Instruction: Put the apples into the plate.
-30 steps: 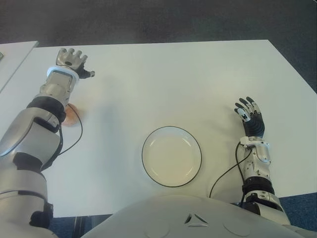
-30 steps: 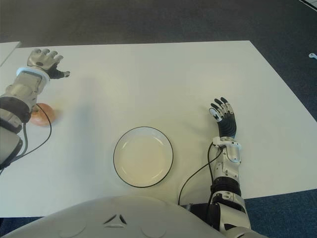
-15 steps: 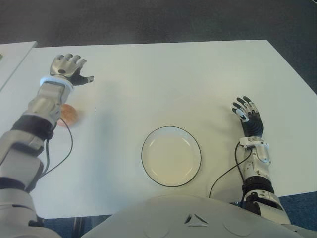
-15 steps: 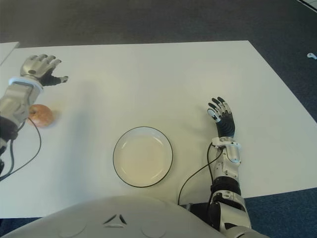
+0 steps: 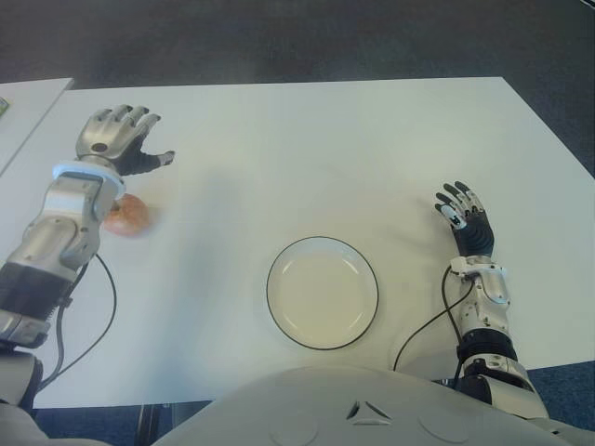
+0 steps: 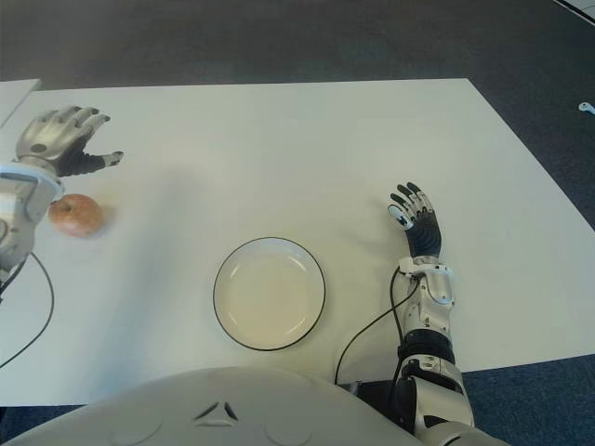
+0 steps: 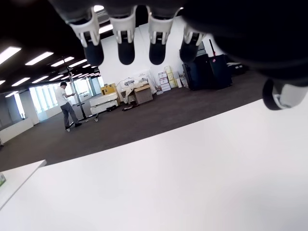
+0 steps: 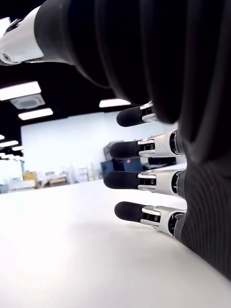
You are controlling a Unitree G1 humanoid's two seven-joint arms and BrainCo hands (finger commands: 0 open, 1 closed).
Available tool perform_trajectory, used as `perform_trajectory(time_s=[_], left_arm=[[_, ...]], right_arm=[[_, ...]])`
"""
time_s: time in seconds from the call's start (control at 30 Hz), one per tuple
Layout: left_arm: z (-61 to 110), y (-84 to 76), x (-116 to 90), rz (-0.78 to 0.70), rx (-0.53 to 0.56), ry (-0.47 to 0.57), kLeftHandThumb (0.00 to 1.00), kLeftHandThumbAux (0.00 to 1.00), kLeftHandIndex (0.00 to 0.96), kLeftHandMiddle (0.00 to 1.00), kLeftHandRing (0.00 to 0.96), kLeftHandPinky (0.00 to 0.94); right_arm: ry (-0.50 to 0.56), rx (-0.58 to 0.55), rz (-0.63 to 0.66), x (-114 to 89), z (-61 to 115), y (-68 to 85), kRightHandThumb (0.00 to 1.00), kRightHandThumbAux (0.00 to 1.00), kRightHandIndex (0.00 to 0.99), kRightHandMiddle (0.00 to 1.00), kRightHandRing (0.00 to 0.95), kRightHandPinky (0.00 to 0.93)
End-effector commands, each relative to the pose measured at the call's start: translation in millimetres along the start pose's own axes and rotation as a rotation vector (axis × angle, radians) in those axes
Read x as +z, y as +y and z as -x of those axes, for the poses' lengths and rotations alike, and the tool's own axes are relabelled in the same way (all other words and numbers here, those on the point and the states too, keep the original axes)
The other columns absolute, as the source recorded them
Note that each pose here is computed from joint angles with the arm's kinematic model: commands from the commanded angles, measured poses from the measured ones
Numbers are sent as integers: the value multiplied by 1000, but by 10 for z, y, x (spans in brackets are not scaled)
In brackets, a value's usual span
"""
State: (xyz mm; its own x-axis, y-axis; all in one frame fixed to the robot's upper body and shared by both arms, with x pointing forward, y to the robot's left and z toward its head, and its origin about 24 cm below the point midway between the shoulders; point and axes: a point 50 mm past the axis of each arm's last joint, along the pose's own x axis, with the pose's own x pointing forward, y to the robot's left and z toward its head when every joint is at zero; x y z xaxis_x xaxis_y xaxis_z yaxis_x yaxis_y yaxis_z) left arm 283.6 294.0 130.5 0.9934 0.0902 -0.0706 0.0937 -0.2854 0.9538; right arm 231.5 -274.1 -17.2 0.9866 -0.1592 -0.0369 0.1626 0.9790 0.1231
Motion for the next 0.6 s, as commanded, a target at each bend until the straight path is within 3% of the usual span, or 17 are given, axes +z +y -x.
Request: perform_trajectory(time_s=[0.03,0.27,0.6], left_arm=[[128,-124,-30,9,-64,-6,226,240,14,0,0,0],[371,-274,-57,23,-99,10,232,238,13,0,0,0],[499,-271,-108,21,-97,32,238,239,19,0,0,0]], right_arm=[[169,-50,-42,-299,177,-46,208,714,132,169,169,173],[197,-106,39,-220,204,-46,202,726,120,181,182,199],[193,-123,41,-153,187,-25,227,703,119,210,210,222]])
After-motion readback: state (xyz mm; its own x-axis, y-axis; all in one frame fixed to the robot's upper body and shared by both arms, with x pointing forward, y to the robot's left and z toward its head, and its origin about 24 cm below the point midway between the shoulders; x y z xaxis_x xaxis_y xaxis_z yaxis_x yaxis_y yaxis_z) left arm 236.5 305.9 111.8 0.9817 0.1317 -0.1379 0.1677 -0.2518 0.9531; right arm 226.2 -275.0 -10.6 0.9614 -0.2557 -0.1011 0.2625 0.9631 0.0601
